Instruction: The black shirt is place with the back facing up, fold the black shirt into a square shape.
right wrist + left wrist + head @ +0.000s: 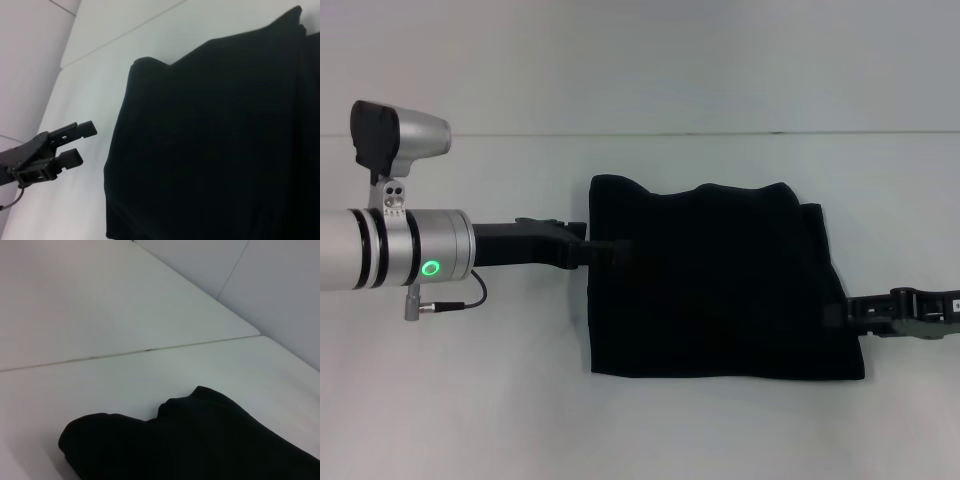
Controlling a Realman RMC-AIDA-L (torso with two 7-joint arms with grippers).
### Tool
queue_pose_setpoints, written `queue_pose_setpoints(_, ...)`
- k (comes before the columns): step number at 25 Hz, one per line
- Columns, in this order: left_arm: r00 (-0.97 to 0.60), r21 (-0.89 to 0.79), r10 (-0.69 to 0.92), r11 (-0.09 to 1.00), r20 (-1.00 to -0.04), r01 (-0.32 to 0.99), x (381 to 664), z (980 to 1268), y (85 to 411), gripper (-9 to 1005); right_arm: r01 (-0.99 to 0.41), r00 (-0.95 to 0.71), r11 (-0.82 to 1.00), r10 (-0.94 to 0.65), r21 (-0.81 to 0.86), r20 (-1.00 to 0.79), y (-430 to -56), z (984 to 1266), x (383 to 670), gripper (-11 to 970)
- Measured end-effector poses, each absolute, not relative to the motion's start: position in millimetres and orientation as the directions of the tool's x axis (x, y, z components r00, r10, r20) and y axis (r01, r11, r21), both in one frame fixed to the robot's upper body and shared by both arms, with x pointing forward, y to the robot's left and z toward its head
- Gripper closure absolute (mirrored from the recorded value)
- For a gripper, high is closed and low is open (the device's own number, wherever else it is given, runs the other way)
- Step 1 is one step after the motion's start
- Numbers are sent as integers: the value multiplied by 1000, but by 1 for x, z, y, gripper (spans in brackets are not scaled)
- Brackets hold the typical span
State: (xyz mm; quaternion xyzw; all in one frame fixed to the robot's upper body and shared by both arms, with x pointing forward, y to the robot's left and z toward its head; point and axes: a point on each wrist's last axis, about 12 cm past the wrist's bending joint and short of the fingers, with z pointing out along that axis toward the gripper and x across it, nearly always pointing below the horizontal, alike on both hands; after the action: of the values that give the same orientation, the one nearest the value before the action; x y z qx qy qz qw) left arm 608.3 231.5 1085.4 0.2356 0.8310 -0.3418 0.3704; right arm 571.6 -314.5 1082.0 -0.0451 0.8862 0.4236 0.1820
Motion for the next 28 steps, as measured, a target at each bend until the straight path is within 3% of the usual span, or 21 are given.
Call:
queue_pose_setpoints(5,-613,-389,140,658,-778,644,609,1085,232,91,-220,-932,640,86,737,-353,-319,1082,570,323)
queue_pose_setpoints(16,-610,-385,140,662,-780,643,610,1086,232,91,-222,-933,640,80,736,-352,-315,1082,572,331)
queue_pose_setpoints(19,-609,-382,140,665,-781,642,611,1086,232,91,-217,-931,649,88,730,-354,-318,1081,572,525)
queue_pose_setpoints(28,-605,-377,141,667,-783,643,612,1087,231,91,-217,-930,654,88,725,-357,-317,1078,571,864)
